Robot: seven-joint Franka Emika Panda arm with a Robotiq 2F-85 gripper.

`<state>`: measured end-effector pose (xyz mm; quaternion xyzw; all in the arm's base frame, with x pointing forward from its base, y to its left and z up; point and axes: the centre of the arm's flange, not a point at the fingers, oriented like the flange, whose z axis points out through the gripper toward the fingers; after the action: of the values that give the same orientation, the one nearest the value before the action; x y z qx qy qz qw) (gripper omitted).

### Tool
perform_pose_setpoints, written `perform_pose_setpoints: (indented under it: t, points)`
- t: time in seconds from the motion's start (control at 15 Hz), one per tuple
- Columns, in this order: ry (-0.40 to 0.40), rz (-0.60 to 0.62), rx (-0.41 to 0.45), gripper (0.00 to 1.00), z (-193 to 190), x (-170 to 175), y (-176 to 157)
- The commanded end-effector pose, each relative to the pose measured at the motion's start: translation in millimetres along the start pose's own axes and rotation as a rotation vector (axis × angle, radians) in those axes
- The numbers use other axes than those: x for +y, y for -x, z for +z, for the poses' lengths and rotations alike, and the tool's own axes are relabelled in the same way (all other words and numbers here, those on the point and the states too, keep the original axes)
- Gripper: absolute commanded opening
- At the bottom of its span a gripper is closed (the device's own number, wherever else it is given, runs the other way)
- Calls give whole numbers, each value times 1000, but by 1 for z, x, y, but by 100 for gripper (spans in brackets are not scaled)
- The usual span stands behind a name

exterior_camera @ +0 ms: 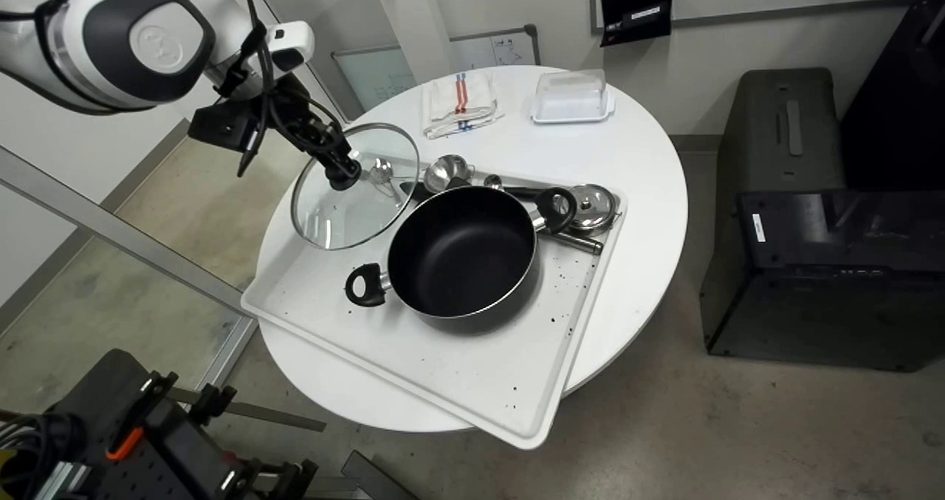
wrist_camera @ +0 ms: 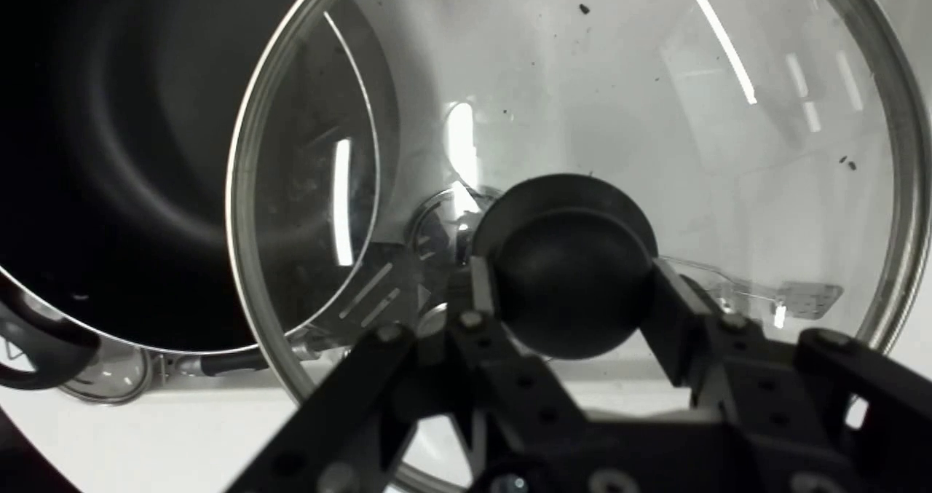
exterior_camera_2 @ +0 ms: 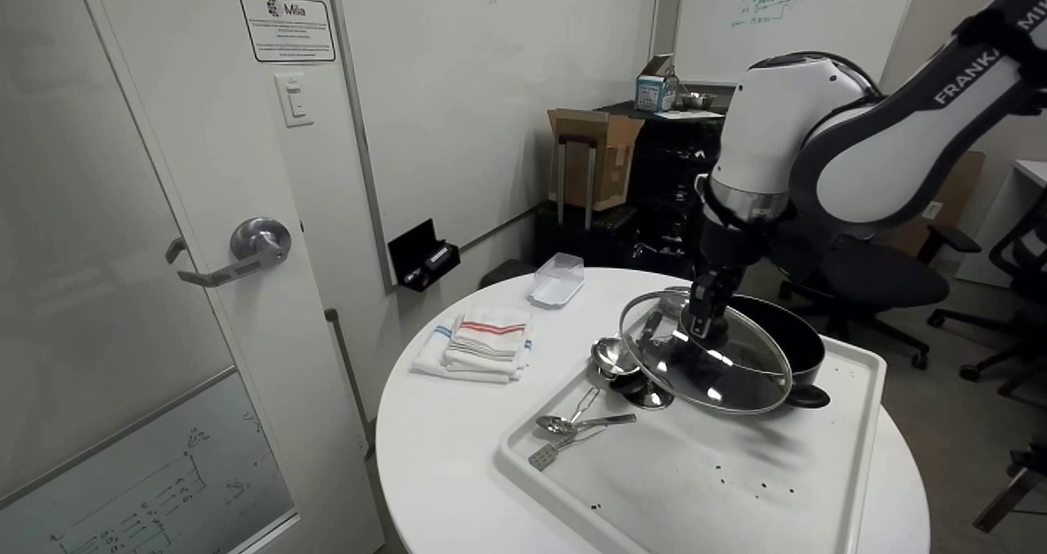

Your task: Put the lid on the pot

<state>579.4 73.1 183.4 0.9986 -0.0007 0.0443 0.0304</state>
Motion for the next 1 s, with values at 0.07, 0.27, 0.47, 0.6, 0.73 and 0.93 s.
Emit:
perform_pose_setpoints:
  t: [0.07, 0.27, 0.47, 0.6, 0.73, 0.93]
  points:
    - [-8, 124, -6, 25, -18, 37, -13]
    - [-11, 190, -20, 25, -20, 64, -20]
    - [-8, 251, -40, 25, -22, 91, -27]
    - [2, 287, -50, 25, -23, 107, -30]
    - [12, 316, -62, 25, -22, 120, -31]
    - [30, 358, -84, 25, -17, 135, -31]
